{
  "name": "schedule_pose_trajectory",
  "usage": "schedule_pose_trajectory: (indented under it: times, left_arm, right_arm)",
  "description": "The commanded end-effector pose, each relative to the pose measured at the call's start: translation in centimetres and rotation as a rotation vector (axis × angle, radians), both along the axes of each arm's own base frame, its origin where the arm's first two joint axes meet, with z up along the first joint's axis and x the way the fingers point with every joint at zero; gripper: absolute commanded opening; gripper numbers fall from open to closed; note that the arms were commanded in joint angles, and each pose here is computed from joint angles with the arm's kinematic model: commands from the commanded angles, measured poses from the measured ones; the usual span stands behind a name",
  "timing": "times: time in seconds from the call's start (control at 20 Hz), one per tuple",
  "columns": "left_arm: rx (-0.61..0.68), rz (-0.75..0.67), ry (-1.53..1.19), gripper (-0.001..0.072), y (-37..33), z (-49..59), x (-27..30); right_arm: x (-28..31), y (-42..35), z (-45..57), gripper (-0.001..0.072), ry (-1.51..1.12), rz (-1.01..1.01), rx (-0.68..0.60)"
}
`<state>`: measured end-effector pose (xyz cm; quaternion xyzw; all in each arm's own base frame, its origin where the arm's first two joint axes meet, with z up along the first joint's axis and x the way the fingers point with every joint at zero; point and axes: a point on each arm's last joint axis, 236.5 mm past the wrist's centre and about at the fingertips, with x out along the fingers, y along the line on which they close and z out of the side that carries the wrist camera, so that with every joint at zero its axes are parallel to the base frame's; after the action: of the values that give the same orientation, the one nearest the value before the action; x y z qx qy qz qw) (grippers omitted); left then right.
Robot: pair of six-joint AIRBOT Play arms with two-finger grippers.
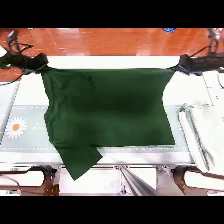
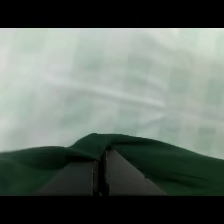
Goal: Fold the shirts.
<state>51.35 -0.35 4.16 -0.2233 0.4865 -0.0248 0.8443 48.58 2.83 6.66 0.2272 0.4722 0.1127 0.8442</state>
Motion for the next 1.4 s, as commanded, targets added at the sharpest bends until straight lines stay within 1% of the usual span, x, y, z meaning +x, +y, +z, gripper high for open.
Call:
schedule_pose_trajectory:
  times: [0.0,0.15,0.35,0.45,0.6,0.7,0.8,1.0,1.15,1.35]
  left_arm:
    - [-0.07,0.017,0.032,0.0019,-0.4,-3.7,5.3]
    - [-0.095,-0.026,0.153,0.0019,-1.3,-6.5,4.0]
    - [-0.084,-0.116,0.216,0.0019,-1.6,-6.1,1.6]
    - [-0.072,-0.171,0.236,0.0019,-2.0,-4.8,0.1]
    - [-0.062,-0.241,0.258,0.0019,-2.5,-2.8,-1.9]
    - [-0.067,-0.296,0.341,0.0019,-2.9,-3.5,-4.7]
    - [-0.068,-0.303,0.431,0.0019,-2.9,-5.4,-7.5]
    - [-0.107,-0.312,0.562,0.0019,-3.7,-9.3,-12.9]
    - [-0.119,-0.296,0.592,0.0019,-4.0,-11.4,-14.6]
    - [-0.132,-0.288,0.607,0.0019,-4.2,-12.4,-15.2]
  right_arm:
    - [5.9,-0.6,-5.4,0.0028,0.043,-0.033,0.056]
    - [7.3,-0.5,-7.9,0.0029,0.1,-0.047,0.094]
    - [6.5,-0.3,-8.0,0.0029,0.137,-0.016,0.102]
    - [4.9,-0.3,-7.8,0.0029,0.186,0.048,0.099]
    - [0.3,-0.4,-8.6,0.0029,0.341,0.159,0.085]
    - [-2.8,-1.1,-9.5,0.0029,0.456,0.225,0.031]
    - [-4.3,-1.6,-10.2,0.0029,0.516,0.241,0.0]
    - [-5.2,-1.5,-11.2,0.0029,0.556,0.241,0.001]
    - [-5.5,-1.7,-11.7,0.0029,0.573,0.24,-0.021]
    - [-5.8,-1.8,-12.1,0.0029,0.588,0.243,-0.042]
